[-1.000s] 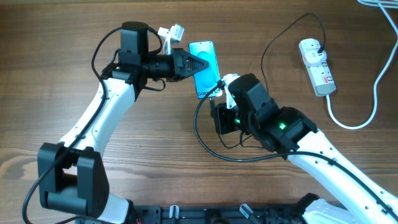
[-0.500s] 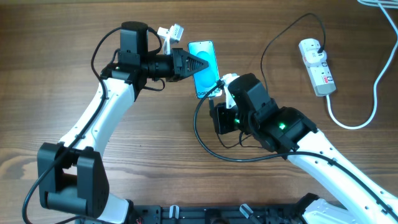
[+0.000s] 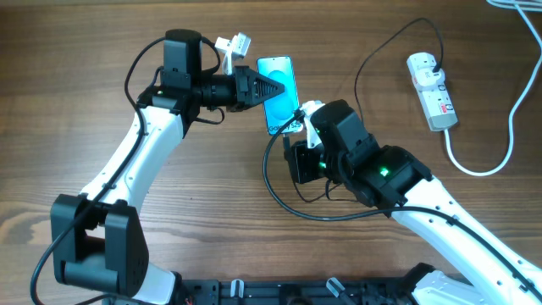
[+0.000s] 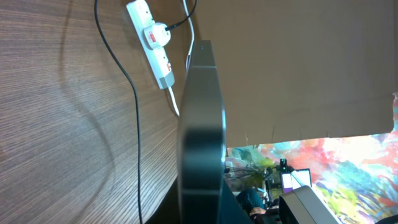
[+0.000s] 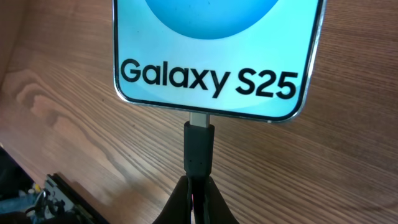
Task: Plug charger to phone and switch on socket
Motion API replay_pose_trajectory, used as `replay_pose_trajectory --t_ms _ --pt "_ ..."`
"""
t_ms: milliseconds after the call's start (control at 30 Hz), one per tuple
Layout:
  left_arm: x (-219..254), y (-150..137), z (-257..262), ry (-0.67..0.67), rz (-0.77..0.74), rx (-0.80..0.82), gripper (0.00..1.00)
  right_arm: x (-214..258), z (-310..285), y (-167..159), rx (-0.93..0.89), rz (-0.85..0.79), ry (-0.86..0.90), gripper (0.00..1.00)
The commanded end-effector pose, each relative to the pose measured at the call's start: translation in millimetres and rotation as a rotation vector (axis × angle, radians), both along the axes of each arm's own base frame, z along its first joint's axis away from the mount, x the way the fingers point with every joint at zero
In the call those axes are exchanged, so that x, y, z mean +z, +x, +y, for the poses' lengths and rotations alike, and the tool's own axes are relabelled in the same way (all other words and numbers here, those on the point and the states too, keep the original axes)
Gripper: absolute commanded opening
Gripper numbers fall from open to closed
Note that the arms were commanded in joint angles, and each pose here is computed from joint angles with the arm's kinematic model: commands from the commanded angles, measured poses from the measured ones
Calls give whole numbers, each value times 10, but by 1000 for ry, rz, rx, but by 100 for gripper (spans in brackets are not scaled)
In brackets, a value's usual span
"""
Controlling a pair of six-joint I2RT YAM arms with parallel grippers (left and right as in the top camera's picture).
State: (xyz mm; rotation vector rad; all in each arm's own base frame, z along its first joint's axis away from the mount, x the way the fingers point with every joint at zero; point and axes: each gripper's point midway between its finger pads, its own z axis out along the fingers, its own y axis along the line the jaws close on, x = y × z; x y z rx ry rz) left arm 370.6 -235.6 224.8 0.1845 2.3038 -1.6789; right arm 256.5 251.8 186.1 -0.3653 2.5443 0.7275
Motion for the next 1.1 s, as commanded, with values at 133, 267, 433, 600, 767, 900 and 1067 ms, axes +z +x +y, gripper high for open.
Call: replay_pose_trajectory --t_ms 133,267,433,600,767,900,1067 --pt "96 -90 -30 -39 -58 -72 4 153 63 52 3 -31 33 4" --pt "95 -107 -32 -41 -60 -81 4 168 73 65 3 -38 39 5" --pt "91 -109 -30 -40 -59 -81 4 175 70 82 -2 -46 37 4" --pt "79 -120 -29 -37 -54 -83 4 185 63 102 -9 -55 34 4" --pt "49 -154 -25 -32 -41 -90 4 195 62 122 -14 -65 34 4" --pt "35 -169 -22 -30 -25 -91 4 214 61 153 -19 -82 34 4" --pt "68 -218 -33 -53 -15 -116 4 255 87 184 -20 -99 50 4"
